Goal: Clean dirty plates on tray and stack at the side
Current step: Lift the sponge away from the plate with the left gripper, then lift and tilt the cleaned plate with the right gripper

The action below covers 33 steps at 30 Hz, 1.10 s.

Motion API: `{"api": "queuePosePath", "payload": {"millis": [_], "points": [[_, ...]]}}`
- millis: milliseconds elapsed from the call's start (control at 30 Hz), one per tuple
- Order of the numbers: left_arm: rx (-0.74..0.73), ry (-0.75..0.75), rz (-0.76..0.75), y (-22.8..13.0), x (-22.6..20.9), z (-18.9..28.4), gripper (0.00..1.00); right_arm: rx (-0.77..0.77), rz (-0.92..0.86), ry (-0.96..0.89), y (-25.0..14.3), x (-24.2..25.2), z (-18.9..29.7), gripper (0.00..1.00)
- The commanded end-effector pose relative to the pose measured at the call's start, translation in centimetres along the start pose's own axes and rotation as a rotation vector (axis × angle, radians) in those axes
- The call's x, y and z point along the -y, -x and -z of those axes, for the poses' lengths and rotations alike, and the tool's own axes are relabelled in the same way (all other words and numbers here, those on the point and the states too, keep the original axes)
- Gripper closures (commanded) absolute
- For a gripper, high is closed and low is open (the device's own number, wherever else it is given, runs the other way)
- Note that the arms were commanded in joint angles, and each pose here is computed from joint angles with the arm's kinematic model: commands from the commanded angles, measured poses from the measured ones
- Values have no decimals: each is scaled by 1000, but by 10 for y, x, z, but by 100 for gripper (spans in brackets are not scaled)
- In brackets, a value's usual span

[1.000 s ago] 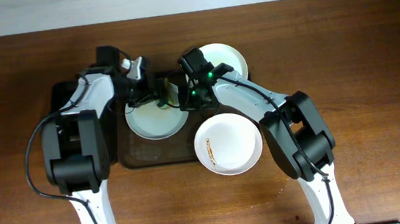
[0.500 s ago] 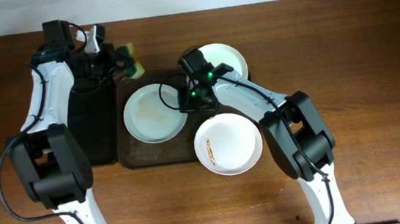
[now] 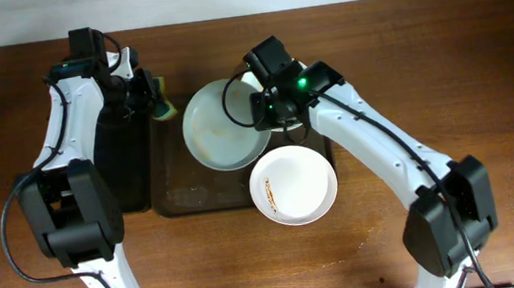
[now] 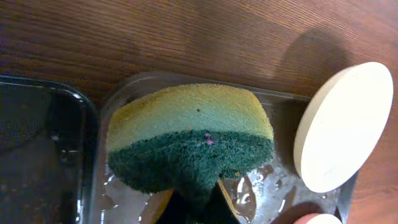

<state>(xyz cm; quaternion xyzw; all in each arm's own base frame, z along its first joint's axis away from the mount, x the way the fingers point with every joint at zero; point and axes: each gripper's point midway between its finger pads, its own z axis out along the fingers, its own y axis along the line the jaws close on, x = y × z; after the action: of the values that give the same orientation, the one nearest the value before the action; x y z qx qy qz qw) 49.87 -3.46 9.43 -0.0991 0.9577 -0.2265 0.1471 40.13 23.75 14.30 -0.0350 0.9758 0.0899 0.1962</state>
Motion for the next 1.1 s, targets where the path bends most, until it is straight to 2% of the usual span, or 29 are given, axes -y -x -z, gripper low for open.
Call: {"api": "queuePosePath", "payload": {"millis": [0,167,333,600,833,1067], "points": [[40,40,-29,8,-2,12,99,98,49,-157,6,11,20,96],[41,46,-29,8,-3,11,99,227,162,-350,4,-1,36,96],[41,62,-28,8,-6,11,99,476,280,-611,9,-20,78,96],[40,61,-28,8,-6,11,99,825,279,-821,14,-51,144,96],[38,62,-27,7,-6,11,99,928,263,-892,11,-58,168,96],[38,62,-26,7,-6,11,99,944,254,-903,11,-58,171,96]]}}
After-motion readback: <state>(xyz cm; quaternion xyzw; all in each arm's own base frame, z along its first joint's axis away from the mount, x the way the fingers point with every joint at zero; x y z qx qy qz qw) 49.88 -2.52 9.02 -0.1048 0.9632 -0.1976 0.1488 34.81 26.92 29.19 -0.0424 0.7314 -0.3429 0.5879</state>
